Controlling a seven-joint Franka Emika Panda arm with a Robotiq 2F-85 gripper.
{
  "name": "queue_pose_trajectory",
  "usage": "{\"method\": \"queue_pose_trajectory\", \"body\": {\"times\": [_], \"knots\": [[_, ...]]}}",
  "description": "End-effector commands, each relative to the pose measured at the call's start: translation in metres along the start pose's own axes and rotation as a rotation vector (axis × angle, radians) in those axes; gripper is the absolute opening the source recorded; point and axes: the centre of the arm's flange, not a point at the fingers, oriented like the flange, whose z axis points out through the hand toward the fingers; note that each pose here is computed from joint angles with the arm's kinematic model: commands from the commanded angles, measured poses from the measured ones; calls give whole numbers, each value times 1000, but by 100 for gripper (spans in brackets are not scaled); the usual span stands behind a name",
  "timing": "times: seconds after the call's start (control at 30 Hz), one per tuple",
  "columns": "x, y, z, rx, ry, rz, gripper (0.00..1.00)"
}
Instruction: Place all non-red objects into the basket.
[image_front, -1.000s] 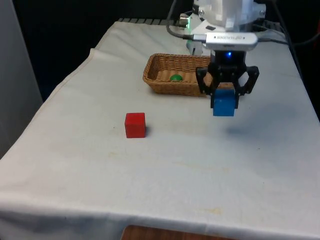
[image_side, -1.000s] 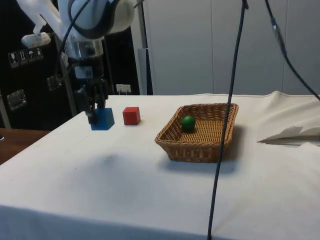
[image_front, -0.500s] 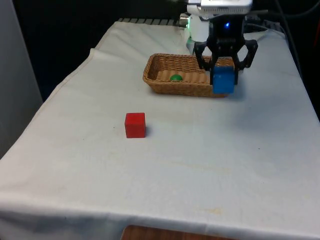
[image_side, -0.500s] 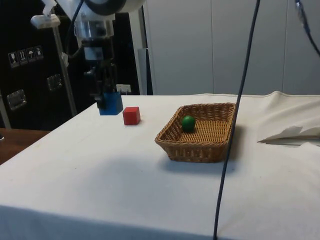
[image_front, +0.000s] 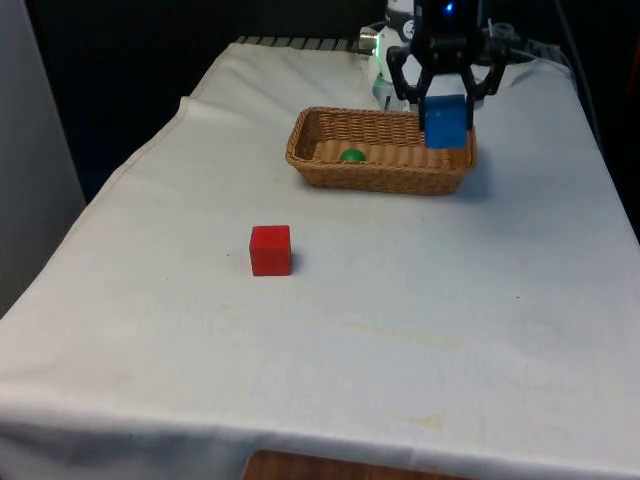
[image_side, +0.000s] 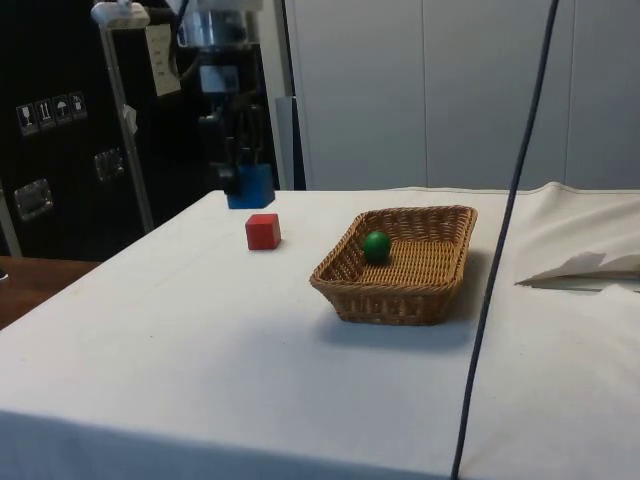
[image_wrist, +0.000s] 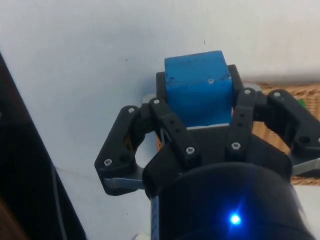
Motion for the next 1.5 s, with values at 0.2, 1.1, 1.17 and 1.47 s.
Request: {"method": "queue_pose_trajectory", "body": {"times": [0.2,1.1,1.17,1.47], "knots": [[-23,4,-12,16,10,-2,1],[-104,12,-32,50,34,-11,1],[-110,12,-32,52,36,-12,1],[-135,13,-32,64,52,-17,1]]}}
